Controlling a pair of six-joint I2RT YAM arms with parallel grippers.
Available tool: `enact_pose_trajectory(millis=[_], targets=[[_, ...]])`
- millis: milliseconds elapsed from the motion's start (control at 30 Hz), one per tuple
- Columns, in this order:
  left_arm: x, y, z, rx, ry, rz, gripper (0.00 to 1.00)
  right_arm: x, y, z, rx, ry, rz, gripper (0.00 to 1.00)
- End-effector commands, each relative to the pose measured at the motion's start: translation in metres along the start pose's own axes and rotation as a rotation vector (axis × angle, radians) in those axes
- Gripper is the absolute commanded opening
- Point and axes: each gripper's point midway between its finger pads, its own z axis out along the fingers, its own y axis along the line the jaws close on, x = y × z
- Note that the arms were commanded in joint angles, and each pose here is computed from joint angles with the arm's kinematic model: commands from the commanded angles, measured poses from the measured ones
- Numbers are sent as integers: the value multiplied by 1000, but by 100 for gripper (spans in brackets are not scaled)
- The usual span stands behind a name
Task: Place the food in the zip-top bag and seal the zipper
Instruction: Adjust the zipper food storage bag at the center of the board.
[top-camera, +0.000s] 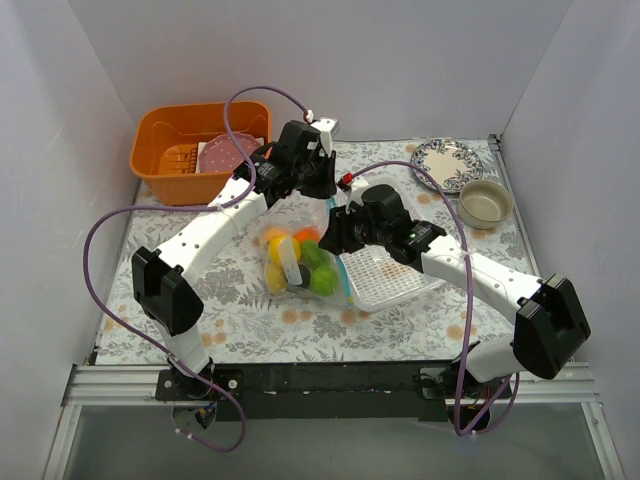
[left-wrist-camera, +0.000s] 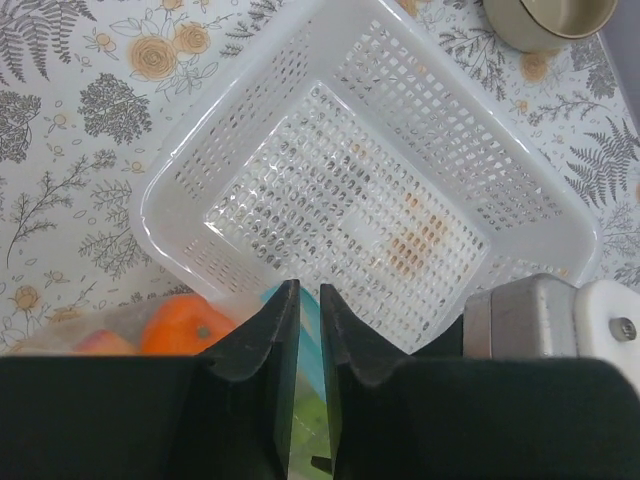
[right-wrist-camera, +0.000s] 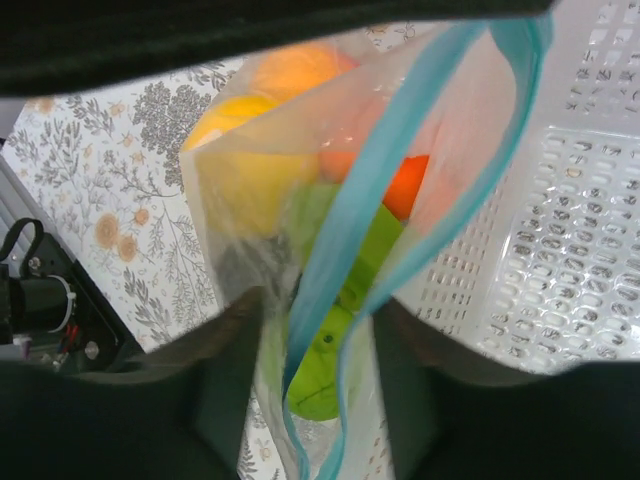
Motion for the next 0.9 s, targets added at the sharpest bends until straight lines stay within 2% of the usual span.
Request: enact_pose_trajectory(millis=[0,67,133,167,200,300,333,367,400,500,867], targets=[[-17,3,-6,-22,-74,-18,19,-24,11,-5,-30,-75,-7,42],[-21,4,-10,-31,-95,-23,25,-20,9,-5,-24,-68,1,35],[-26,10,-13,-69,-122,-29,31,-17,8,-3,-22,-61,14,35],[-28,11,-16,-76,-130,-31,34,-14,7,-2,-21,-55,17,31],[-29,17,-18,-111,-140,-33,40,-14,6,-2,-19,-54,19,29],[-31,28,-28,-171,-163,-41,43,-10,3,-2,-3,-51,28,30],[-33,35,-31,-206,-177,-52,52,-10,0,-2,9,-54,27,32],[-33,37,-35,-218,-186,-58,53,-11,-2,-3,20,-59,26,46],[-32,40,-42,-229,-196,-68,53,-11,-4,-3,33,-59,27,55],[-34,50,-55,-269,-228,-99,56,-15,-10,-6,72,-78,15,67],[-5,52,-99,-241,-251,-194,57,-12,-28,-2,54,-58,21,70]])
